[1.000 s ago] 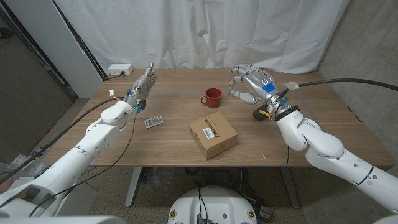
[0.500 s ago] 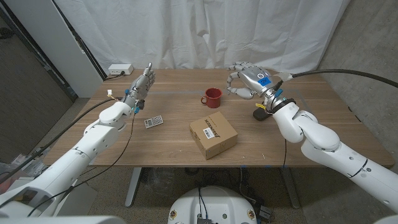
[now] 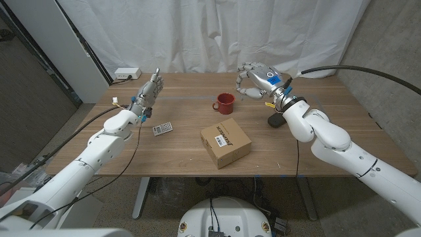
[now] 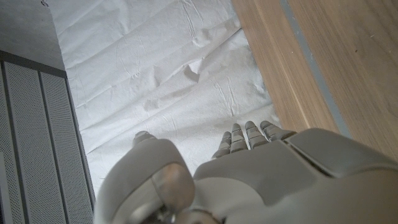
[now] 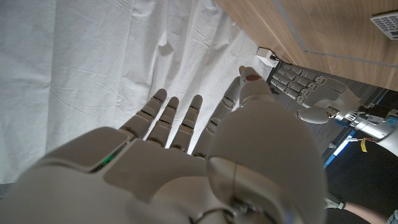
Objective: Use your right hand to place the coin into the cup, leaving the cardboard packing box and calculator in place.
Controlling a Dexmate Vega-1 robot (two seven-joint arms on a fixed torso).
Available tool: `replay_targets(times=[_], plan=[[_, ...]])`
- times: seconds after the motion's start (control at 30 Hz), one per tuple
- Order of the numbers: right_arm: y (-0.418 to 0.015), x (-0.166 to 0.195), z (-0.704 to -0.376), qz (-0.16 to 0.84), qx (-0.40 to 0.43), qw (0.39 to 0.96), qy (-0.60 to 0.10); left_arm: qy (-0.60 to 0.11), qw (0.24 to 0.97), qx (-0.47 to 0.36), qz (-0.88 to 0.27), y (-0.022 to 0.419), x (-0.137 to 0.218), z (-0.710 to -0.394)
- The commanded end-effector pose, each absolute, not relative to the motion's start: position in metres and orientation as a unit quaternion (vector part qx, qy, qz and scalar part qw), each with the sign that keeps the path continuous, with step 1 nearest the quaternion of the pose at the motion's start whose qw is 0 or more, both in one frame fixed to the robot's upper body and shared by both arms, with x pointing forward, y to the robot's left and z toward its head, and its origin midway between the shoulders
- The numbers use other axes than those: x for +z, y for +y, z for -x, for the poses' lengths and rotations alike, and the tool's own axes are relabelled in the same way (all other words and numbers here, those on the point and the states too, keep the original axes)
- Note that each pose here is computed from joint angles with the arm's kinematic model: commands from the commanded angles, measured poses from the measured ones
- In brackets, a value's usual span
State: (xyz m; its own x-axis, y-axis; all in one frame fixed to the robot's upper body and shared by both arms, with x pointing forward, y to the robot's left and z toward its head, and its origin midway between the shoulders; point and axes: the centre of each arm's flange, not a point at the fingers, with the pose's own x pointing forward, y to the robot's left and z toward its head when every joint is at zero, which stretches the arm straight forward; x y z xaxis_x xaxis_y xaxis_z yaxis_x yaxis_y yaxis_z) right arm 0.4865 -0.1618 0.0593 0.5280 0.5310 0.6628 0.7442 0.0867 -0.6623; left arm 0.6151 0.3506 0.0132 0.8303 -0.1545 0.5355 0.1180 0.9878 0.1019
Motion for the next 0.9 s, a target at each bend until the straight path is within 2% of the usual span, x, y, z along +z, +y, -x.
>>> replay_targets(times=[0.03, 0.9], plan=[[-0.146, 0.074, -0.510, 0.667, -0.090, 0.557, -0.486, -0.285, 0.956, -0.061, -0.029, 0.360, 0.011, -0.608], [-0.134, 0.099, -0.549, 0.683, -0.070, 0.546, -0.480, -0.292, 0.955, -0.054, -0.028, 0.363, 0.017, -0.606]])
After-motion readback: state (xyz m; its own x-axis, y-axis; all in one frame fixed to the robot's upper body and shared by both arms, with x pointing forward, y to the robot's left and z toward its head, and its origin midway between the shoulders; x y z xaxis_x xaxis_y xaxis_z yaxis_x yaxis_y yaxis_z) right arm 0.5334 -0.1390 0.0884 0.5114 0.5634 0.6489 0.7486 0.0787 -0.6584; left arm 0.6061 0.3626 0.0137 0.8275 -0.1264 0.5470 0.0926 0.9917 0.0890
